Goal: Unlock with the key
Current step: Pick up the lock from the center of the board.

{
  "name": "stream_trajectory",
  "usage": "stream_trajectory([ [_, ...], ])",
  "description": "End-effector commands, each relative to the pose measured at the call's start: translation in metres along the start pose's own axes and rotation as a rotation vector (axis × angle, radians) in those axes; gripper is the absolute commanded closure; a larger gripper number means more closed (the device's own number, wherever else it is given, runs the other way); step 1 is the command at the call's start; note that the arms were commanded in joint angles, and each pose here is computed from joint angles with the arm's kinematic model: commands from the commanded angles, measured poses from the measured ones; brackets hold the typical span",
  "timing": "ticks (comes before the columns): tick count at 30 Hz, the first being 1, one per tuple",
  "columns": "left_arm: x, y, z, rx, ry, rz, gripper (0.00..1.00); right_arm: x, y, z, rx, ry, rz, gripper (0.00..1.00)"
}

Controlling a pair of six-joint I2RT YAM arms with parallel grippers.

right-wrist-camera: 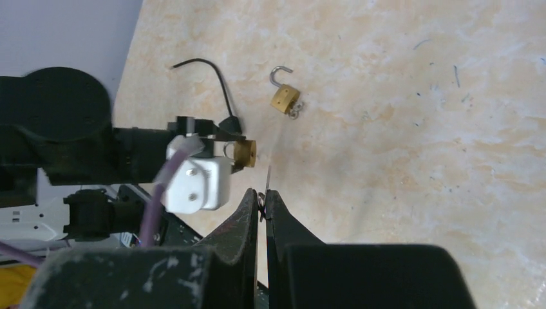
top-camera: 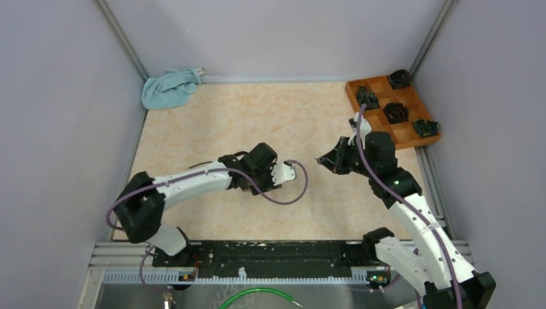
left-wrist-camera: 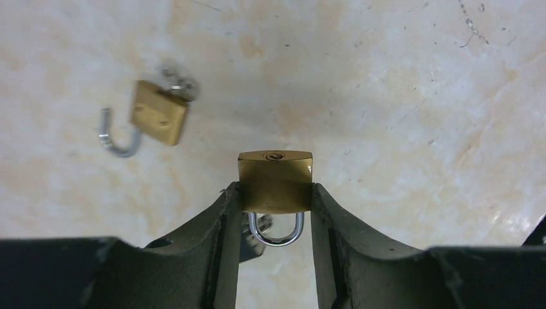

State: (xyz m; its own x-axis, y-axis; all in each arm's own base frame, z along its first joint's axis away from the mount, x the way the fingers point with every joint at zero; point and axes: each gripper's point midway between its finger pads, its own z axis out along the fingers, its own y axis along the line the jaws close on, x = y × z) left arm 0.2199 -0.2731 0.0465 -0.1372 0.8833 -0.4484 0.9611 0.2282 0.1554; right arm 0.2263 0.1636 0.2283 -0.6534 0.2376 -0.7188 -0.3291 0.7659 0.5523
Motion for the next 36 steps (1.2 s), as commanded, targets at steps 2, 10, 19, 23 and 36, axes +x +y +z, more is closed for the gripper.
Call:
stream_trajectory([
  [2, -0.042, 0.05, -0.085, -0.22, -0.142, 0.24, 0.86, -0.042, 0.042, 0.003, -0.179, -0.091, -0.041, 1.0],
  [10, -0.078, 0.078, -0.18, -0.509, -0.436, 0.392, 0.88, -0.057, 0.076, 0.011, -0.346, -0.116, -0.058, 1.0],
  [19, -0.088, 0.051, -0.239, -0.659, -0.71, 0.658, 0.89, -0.068, 0.139, 0.007, -0.525, -0.126, -0.234, 1.0],
  [23, -0.097, 0.039, -0.255, -0.66, -0.774, 0.752, 0.91, -0.055, 0.164, 0.002, -0.603, -0.115, -0.319, 1.0],
  [36, -0.128, 0.025, -0.286, -0.674, -0.899, 0.915, 1.0, -0.039, 0.177, -0.03, -0.665, -0.136, -0.398, 1.0],
])
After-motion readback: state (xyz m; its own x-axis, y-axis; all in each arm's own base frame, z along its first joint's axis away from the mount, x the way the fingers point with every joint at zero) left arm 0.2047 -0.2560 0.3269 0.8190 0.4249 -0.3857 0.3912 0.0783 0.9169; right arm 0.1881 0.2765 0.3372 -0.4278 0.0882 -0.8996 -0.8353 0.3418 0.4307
